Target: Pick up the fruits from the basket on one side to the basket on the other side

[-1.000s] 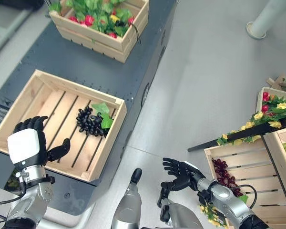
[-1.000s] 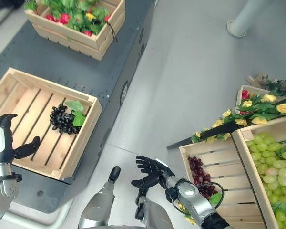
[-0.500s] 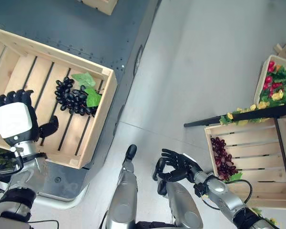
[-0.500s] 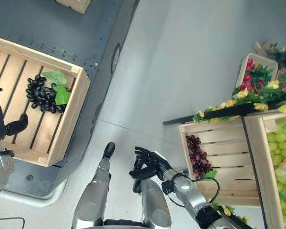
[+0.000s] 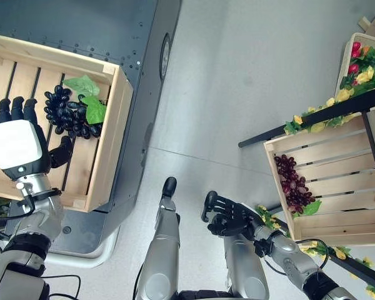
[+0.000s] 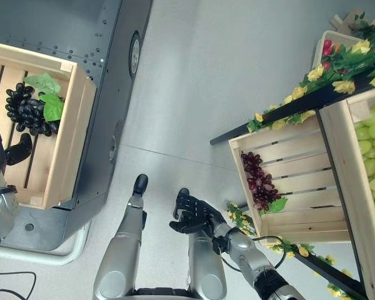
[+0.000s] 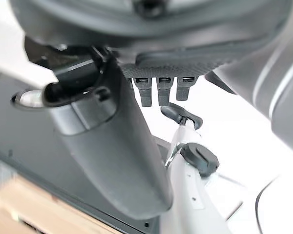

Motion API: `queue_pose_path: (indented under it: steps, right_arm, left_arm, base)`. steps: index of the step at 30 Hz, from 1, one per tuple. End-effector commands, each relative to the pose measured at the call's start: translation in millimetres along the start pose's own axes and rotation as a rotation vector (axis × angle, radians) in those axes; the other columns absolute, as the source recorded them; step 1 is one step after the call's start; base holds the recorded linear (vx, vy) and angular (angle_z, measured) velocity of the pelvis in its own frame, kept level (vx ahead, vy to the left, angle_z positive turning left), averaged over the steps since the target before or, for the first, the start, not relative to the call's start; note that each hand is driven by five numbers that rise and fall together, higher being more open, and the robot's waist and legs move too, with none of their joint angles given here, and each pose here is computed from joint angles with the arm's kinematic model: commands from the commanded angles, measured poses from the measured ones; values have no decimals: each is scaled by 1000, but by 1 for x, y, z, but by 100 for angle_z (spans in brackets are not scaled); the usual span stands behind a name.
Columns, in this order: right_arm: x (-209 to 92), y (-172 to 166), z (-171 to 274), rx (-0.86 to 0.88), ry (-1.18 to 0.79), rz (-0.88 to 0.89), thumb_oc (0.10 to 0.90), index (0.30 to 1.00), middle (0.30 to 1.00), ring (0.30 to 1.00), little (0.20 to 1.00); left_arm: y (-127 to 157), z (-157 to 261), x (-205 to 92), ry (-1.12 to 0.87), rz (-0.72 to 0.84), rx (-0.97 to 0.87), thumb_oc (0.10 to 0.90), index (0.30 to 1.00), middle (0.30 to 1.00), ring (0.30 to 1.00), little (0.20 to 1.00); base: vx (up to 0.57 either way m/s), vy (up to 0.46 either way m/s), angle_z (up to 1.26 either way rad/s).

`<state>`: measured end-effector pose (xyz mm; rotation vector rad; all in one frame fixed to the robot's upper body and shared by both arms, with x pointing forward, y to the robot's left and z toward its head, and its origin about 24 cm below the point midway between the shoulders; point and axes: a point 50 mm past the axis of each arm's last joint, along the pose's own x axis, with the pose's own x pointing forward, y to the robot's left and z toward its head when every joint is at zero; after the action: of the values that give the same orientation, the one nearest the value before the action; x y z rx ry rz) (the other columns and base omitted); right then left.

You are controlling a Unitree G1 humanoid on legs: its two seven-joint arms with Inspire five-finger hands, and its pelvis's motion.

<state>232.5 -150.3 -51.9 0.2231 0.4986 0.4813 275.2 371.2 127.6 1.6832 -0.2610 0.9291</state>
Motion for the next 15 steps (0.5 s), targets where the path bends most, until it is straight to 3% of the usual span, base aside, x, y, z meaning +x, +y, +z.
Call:
queue_pose_path:
  steps: [1, 15]
  right_arm:
    - [-8, 10, -3, 109, -40, 93, 800, 900, 900, 900, 900]
    - [-13, -1, -6, 95, 1, 66, 800, 900, 900, 900, 900]
  left_arm:
    - [20, -8, 25, -56, 108, 106, 800, 900, 900, 900, 900]
    - [26, -12, 40, -85, 51, 187, 800, 900, 900, 900, 900]
  base:
    - [0, 46, -4]
    - [-2, 15, -2]
